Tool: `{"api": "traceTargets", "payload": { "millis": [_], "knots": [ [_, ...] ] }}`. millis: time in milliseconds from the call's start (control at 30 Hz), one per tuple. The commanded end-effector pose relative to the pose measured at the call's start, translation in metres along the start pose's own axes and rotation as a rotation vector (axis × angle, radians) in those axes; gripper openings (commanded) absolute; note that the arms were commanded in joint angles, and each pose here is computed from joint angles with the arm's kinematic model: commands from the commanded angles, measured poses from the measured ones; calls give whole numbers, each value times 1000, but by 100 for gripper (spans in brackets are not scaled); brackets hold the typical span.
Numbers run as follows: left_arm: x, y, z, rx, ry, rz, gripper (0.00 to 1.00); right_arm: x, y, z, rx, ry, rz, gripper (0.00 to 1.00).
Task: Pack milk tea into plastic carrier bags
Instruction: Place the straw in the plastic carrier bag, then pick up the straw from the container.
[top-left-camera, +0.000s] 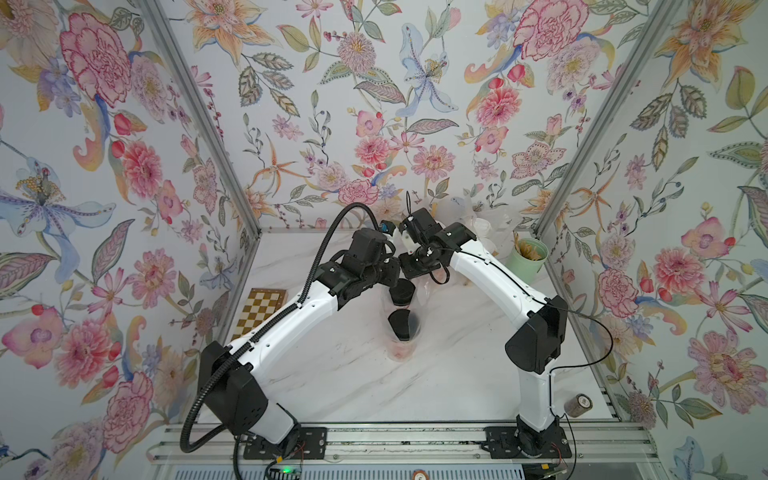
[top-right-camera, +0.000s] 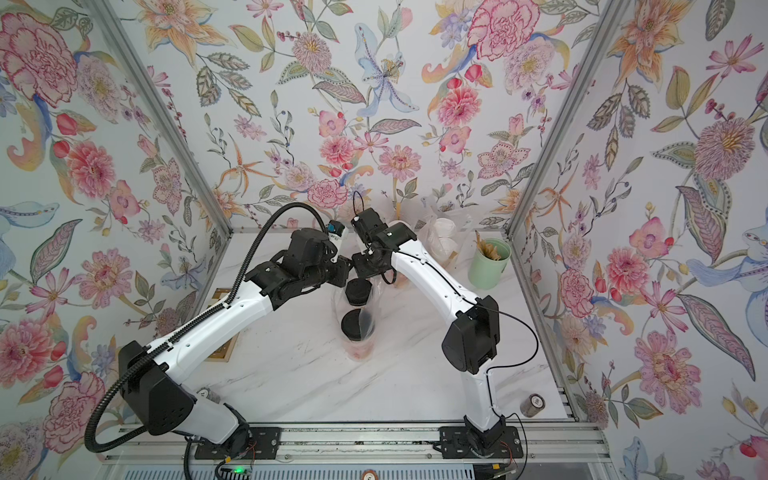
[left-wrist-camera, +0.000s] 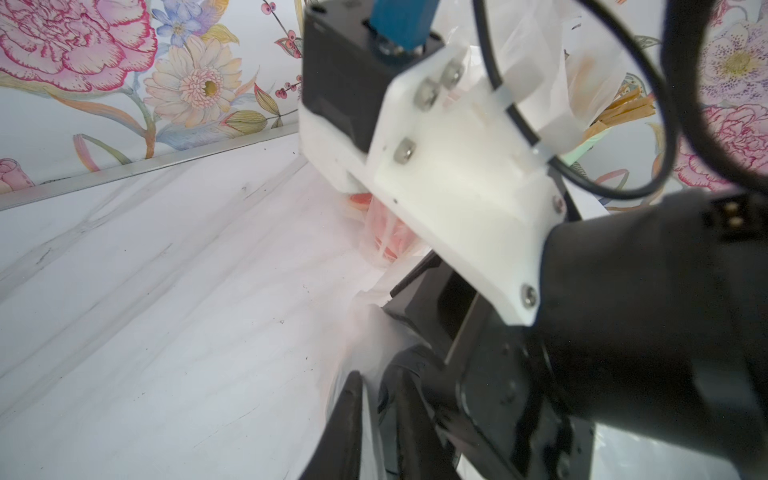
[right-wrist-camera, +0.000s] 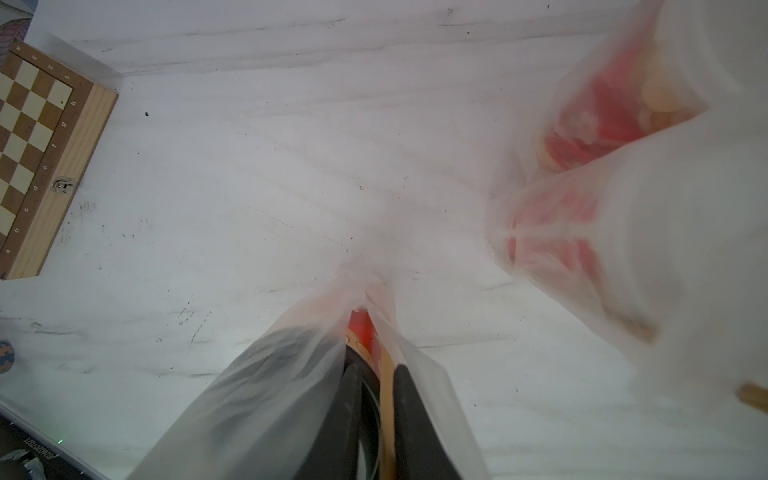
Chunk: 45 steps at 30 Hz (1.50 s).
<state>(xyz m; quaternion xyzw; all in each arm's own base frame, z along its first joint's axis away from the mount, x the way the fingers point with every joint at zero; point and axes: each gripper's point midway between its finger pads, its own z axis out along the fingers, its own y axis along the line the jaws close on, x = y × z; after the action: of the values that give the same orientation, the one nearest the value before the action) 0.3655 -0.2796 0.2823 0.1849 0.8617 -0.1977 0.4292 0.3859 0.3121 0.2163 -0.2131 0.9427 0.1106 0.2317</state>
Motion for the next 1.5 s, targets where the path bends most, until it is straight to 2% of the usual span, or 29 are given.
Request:
{"api": "traceTargets", "payload": {
  "millis": [0,200,400,433,600,733,1100,1333,1467],
  "knots": [
    [-10,7,-17,-28,-43,-15,24,-15,1,-29,-16,-76,13,27],
    [-7,7,-32,-25,-40,-17,33,-28,0,-77,-40,-178,23,36],
    [6,5,-36,-8,1,-13,40,-34,-6,-117,-49,-261,35,38],
    [8,5,-37,-4,7,-12,41,-37,-22,-122,-28,-274,64,38],
    [19,3,-40,5,35,-6,45,-31,-53,-142,16,-303,107,37],
    [20,-2,-43,23,34,-4,47,-19,-97,-153,83,-309,175,37],
    [19,-3,-46,24,11,-9,48,36,-257,-170,353,-296,436,35],
    [15,-7,-48,52,-24,-10,48,72,-335,-170,440,-390,633,34],
    [15,-9,-46,62,-25,-3,48,87,-365,-159,474,-437,690,33]
  ]
}}
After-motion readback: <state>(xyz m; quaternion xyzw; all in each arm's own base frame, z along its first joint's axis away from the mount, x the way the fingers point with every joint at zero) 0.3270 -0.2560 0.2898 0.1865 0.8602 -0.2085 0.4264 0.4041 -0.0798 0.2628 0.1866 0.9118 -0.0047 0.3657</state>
